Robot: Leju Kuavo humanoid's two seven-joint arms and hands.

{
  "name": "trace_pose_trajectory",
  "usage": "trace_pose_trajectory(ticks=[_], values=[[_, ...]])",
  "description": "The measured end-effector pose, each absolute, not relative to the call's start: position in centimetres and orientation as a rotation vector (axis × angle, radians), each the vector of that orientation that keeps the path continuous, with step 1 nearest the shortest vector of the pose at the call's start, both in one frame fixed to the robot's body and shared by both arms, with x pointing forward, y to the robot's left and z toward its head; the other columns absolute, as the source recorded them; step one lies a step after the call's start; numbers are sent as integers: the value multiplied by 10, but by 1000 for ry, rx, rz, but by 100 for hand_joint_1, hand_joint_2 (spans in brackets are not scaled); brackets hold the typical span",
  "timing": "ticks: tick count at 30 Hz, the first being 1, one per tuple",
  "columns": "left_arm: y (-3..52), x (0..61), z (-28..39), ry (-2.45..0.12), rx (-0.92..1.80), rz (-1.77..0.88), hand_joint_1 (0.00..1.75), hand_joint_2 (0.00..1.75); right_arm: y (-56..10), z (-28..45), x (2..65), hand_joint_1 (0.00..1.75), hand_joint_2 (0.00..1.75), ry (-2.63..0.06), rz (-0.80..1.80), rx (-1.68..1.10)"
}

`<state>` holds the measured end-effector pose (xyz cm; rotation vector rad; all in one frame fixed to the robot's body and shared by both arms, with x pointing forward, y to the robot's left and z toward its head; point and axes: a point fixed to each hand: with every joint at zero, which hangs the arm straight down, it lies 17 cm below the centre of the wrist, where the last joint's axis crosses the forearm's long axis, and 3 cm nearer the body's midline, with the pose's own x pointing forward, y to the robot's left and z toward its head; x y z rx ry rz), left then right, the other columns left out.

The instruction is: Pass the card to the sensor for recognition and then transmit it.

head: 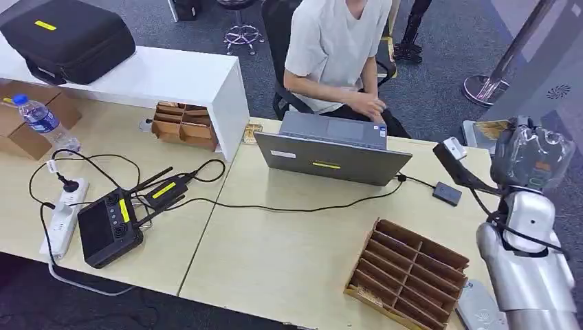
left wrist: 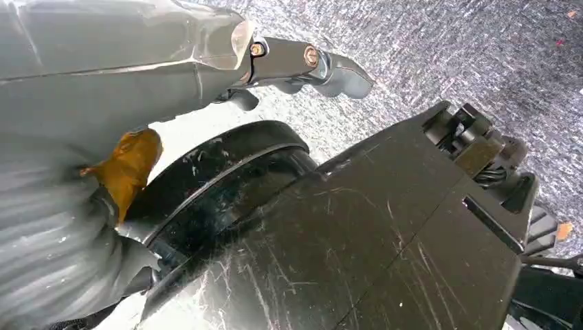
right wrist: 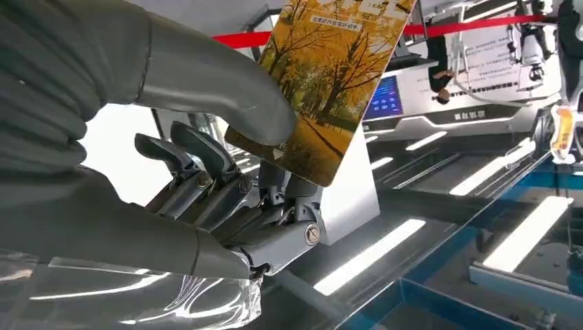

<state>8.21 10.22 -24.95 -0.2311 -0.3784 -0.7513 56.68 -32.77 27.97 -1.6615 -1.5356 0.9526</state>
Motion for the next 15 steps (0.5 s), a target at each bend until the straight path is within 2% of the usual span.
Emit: trace_pose_trajectory(ticks=[6, 15], values=[[103, 84, -250, -384, -223, -738, 0, 175, -350, 270, 539, 175, 175, -1571, 878, -1640], [105, 87, -250, -393, -212, -692, 0, 175, -371, 247, 457, 175, 175, -1616, 831, -1642]])
